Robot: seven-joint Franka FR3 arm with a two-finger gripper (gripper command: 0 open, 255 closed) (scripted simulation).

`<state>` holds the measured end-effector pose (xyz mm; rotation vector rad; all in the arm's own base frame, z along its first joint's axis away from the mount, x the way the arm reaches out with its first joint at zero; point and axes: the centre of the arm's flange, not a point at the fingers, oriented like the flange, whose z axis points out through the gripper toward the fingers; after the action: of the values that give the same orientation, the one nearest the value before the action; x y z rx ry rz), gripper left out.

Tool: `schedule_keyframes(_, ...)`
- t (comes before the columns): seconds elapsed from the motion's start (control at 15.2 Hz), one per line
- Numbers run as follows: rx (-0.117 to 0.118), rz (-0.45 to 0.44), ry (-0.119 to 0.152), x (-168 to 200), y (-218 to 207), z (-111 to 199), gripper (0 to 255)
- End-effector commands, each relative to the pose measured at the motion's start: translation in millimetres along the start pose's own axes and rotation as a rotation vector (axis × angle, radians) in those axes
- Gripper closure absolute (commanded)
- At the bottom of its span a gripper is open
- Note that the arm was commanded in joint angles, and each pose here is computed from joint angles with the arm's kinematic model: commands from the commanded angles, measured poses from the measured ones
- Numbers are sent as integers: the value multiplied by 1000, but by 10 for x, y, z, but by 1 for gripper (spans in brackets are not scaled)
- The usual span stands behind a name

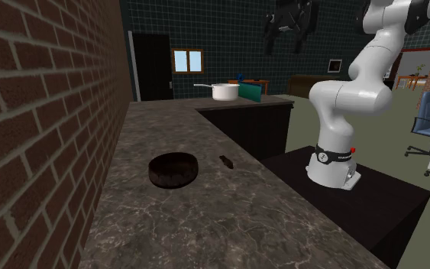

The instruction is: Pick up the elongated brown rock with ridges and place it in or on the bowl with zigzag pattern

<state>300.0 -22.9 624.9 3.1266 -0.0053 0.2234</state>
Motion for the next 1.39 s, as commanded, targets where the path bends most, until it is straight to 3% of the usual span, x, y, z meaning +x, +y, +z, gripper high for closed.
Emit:
schedule_keyframes(0.0,0,0,0,0,0,0,0)
schedule_keyframes(1.32,-11,-536,67,-583,1308,2237,0)
